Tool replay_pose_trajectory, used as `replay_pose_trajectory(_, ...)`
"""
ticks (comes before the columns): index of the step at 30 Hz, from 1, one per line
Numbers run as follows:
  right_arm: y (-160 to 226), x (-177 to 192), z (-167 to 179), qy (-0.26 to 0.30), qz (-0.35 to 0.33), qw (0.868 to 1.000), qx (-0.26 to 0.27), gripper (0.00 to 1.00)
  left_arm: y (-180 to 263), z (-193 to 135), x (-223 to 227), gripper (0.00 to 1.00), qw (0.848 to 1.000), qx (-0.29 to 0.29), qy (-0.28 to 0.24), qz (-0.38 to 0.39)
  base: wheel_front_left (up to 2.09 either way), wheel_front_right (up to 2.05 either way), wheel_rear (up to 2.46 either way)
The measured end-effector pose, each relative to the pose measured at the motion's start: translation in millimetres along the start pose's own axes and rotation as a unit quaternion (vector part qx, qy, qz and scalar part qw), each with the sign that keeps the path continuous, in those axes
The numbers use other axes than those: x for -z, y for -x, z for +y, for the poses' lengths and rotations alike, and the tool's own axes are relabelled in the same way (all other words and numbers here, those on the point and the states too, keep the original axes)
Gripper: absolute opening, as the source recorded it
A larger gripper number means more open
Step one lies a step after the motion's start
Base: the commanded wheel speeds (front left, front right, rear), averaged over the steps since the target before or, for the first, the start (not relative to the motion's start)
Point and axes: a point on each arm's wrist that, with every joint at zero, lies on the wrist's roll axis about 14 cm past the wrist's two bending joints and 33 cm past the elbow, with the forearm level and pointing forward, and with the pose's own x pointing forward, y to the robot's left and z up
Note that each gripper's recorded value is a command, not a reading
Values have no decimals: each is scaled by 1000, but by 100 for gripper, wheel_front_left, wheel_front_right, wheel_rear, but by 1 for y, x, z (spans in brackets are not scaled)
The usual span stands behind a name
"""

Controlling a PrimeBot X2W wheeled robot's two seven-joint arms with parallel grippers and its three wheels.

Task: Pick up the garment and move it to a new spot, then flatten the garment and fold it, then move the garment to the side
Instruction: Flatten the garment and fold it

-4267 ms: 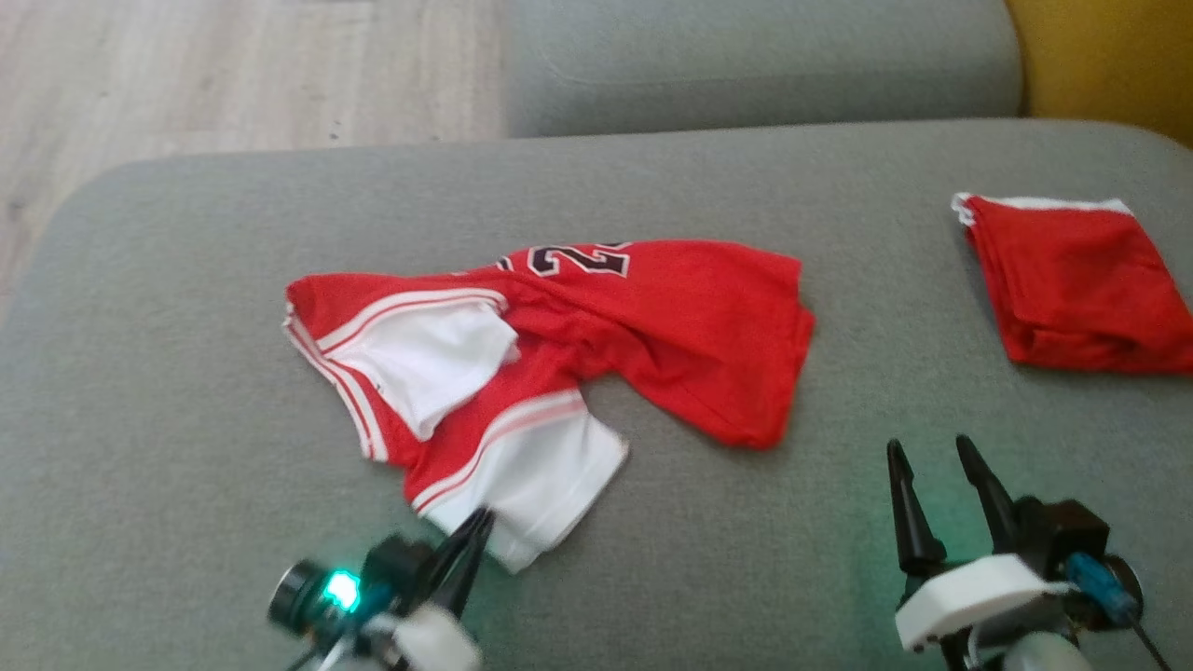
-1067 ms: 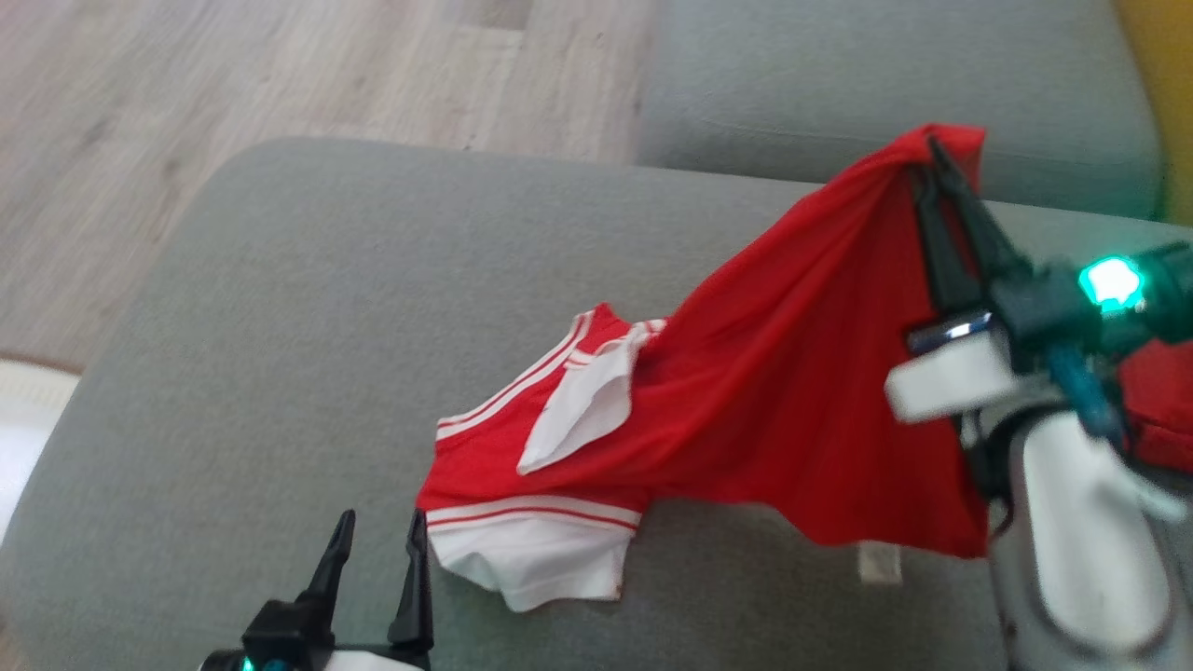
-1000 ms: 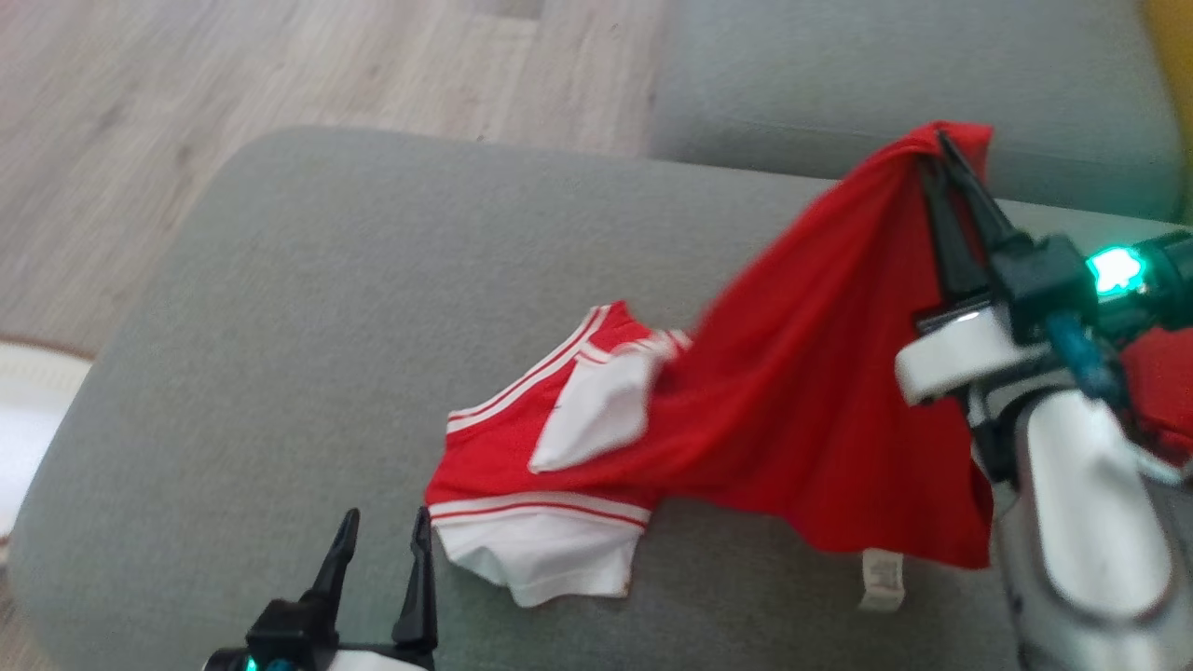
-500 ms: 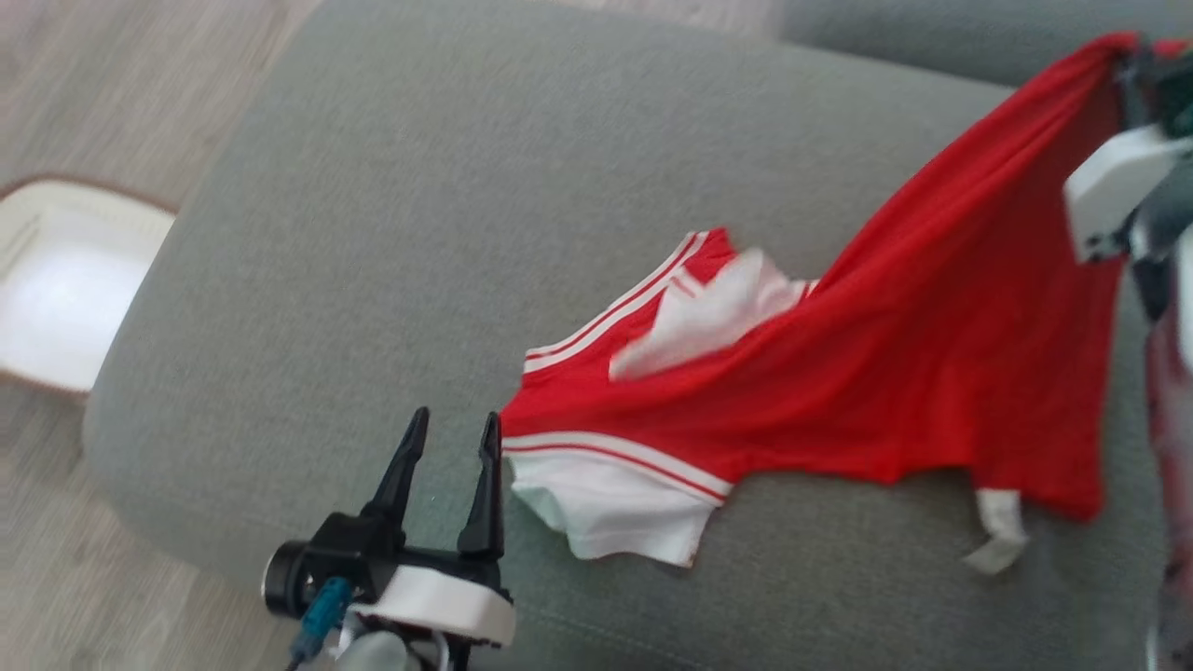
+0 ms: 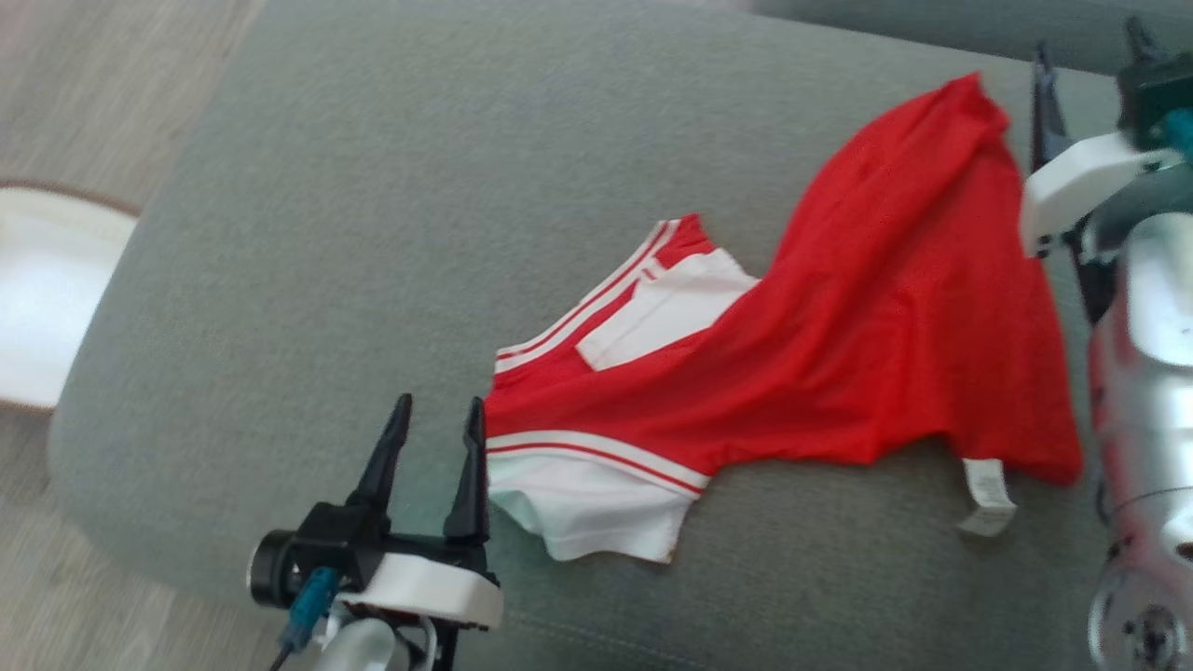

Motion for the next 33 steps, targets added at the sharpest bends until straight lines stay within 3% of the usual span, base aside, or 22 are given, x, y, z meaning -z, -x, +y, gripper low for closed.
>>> replay_pose_trajectory(8, 50, 22, -5, -53, 3, 998, 28, 100, -2, -13, -12, 100, 999, 28, -3, -21, 0, 0, 0)
replay_pose_trajectory(19, 169, 120, 4, -131, 106, 983, 72, 100, 8, -32, -10, 100, 997, 67, -10, -21, 0, 0, 0)
replay_pose_trajectory(26, 174, 135, 31, -167, 143, 974, 45, 100, 6, -30, -6, 100, 998, 63, -12, -14, 0, 0, 0)
replay_pose_trajectory(33, 174, 152, 62, -158, 202, 966, -3, 100, 9, -18, -4, 100, 999, 47, -15, -10, 0, 0, 0)
